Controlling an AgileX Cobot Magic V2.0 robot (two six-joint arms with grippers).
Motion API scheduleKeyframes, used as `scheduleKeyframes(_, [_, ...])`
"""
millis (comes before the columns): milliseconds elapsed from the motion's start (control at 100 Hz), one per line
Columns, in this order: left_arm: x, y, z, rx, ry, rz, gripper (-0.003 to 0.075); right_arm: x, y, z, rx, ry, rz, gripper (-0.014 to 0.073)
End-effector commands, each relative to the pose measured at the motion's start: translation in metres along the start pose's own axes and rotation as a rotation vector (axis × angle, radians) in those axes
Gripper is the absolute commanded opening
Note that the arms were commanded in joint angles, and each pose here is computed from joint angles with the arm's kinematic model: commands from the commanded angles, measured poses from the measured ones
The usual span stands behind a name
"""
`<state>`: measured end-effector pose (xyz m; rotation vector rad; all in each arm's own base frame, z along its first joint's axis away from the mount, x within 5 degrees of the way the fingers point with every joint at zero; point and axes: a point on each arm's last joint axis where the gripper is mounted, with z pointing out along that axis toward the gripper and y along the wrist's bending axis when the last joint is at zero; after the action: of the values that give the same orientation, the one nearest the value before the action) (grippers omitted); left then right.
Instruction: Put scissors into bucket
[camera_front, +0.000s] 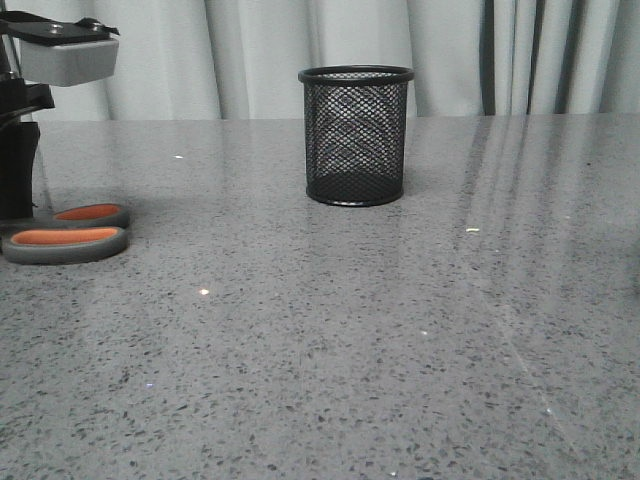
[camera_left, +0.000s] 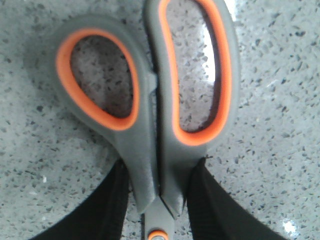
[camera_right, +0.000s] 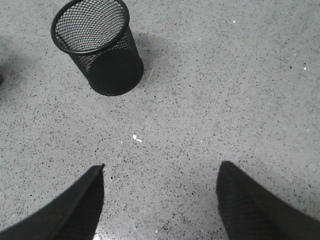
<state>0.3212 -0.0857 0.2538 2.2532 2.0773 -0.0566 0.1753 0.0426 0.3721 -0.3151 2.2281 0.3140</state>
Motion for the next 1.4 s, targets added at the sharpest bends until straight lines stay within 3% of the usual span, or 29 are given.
scheduleKeyframes(0, [-0.005,-0.006,-0.016,-0.013,-0.025,0.007,0.0082,-0.014,0.001,-0.010,0.011,-0.106,-0.015,0.0437])
scheduleKeyframes(330, [-0.006,-0.005,-0.030,-0.056,-0.031,0.008,0.0082,-0.014,0.001,-0.010,0.011,-0.106,-0.015,0.0437])
scheduleKeyframes(1000, [-0.016,-0.005,-0.122,-0.364,-0.122,-0.003,0.0082,-0.017,0.002,-0.010,0.000,-0.139,0.004,0.0437])
scheduleKeyframes(1390, [-0.042,-0.025,-0.191,-0.563,-0.273,0.070,0.0082,-0.030,0.018,-0.015,-0.181,-0.265,0.049,0.0437])
